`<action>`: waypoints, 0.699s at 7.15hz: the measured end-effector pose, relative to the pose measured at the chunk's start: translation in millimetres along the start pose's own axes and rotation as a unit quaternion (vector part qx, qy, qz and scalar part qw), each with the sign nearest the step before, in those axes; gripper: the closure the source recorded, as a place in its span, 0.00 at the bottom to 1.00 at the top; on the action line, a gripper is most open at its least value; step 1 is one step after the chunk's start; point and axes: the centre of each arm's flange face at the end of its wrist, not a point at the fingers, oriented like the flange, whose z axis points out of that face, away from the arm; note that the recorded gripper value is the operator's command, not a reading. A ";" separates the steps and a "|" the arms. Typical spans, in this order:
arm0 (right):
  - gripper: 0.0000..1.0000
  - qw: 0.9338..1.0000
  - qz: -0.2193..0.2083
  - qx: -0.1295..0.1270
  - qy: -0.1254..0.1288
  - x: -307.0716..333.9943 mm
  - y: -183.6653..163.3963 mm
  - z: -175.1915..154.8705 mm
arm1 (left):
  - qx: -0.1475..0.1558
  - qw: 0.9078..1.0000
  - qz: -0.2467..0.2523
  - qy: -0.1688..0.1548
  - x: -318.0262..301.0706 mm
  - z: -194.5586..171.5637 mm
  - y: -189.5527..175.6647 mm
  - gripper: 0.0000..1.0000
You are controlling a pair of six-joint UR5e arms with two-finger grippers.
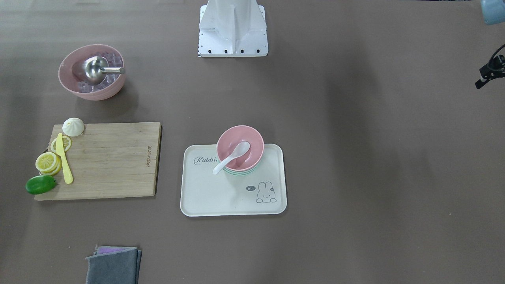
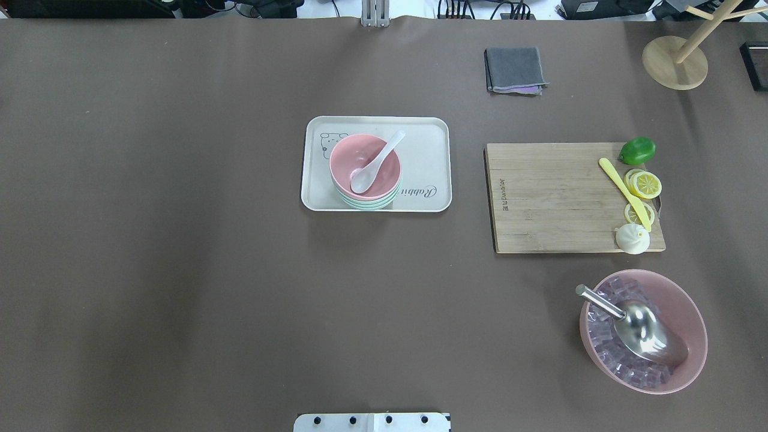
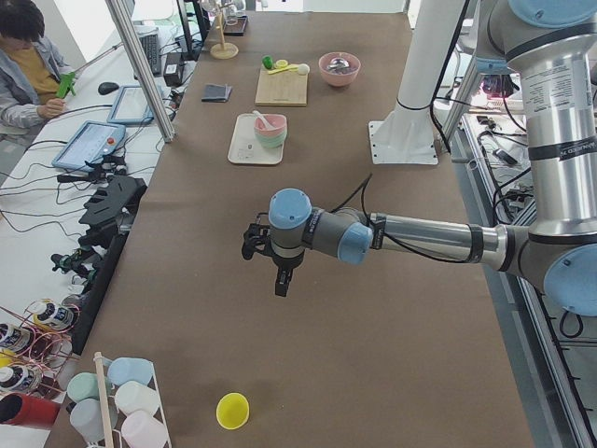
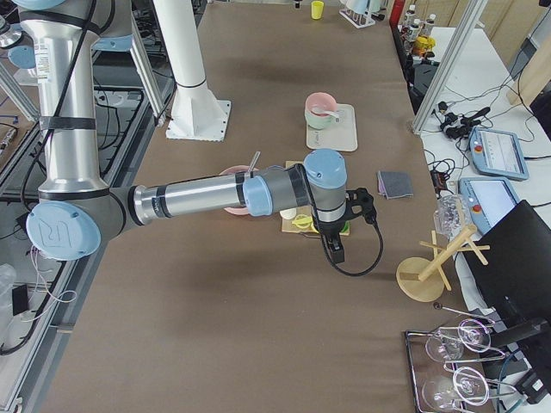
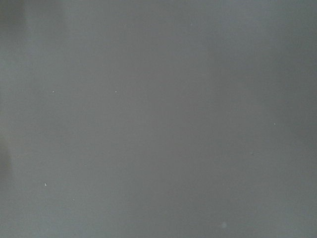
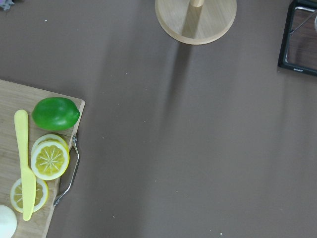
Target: Stack pink bowl on green and place spoon
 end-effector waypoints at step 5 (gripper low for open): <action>0.00 1.000 0.017 0.009 -0.005 10.8 16.3 -13.2 | 0.004 1.000 0.003 0.015 1.3 -1.2 -7.9 0.02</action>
